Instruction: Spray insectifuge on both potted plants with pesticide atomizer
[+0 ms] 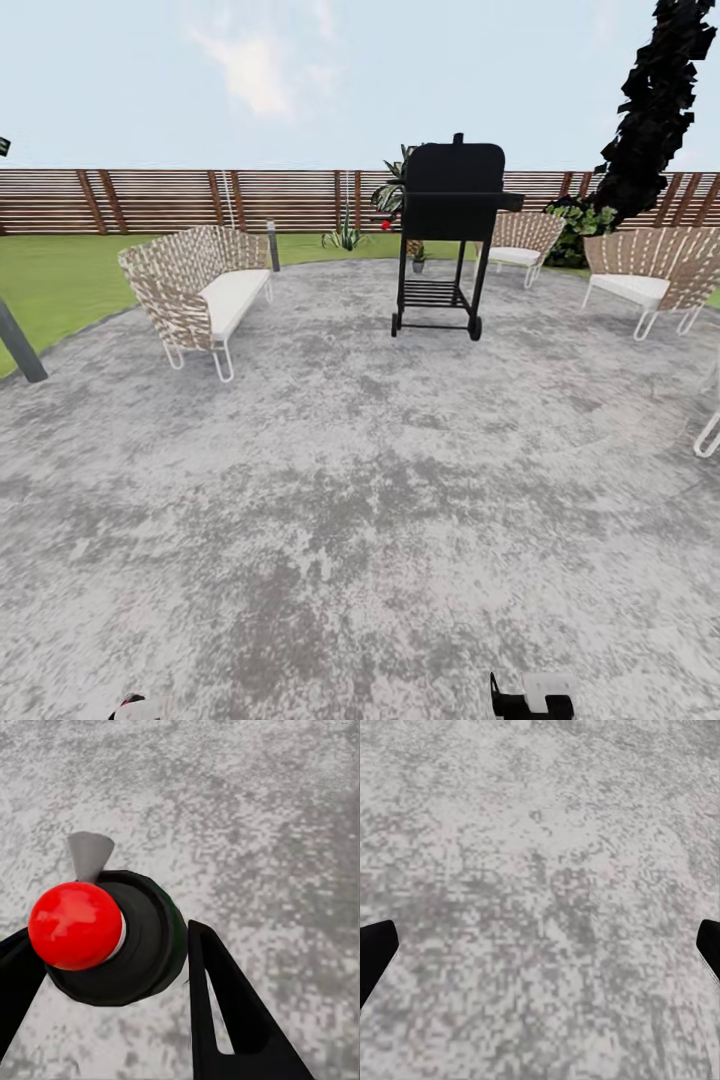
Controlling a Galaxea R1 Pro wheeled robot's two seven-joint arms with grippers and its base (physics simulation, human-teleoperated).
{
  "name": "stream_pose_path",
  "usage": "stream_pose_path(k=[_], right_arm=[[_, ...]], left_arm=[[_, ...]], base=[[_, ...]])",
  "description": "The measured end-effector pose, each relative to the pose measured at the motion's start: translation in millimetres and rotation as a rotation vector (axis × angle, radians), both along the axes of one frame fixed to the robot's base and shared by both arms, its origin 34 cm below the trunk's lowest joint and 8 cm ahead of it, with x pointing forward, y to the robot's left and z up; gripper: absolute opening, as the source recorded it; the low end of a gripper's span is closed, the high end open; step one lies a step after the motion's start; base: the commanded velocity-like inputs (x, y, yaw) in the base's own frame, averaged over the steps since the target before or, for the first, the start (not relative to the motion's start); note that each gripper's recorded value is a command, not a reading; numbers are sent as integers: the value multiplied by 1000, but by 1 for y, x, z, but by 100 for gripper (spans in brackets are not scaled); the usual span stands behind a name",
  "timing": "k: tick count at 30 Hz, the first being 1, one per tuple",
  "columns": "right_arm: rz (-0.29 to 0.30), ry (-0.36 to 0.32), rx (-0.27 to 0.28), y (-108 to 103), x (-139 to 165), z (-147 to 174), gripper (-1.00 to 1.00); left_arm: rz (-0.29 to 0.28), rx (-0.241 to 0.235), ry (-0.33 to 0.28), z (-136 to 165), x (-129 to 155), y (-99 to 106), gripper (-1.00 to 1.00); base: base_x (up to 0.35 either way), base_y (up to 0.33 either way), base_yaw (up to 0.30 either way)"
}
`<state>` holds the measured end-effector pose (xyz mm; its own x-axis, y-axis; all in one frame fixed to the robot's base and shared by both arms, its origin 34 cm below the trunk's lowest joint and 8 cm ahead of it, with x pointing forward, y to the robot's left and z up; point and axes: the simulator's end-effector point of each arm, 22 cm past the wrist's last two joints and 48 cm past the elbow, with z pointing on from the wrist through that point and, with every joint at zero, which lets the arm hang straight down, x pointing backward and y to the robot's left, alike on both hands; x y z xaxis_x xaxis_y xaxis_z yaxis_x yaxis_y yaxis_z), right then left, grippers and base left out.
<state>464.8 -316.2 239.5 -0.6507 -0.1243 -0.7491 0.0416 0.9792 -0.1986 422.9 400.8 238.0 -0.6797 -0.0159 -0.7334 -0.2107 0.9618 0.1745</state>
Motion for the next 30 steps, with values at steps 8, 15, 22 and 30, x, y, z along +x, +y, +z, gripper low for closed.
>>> stream_pose_path(k=[8,15,22,30], right_arm=[[0,1,0,0,0,0,100],[2,1,2,1,0,0,100],[2,1,2,1,0,0,100],[2,1,2,1,0,0,100]], left_arm=[[1,1,0,0,0,0,-100],[0,0,1,0,0,0,-100],[0,0,1,0,0,0,-100],[0,0,1,0,-1,0,-100]], base=[[339,0,0],[339,0,0],[339,0,0],[339,0,0]])
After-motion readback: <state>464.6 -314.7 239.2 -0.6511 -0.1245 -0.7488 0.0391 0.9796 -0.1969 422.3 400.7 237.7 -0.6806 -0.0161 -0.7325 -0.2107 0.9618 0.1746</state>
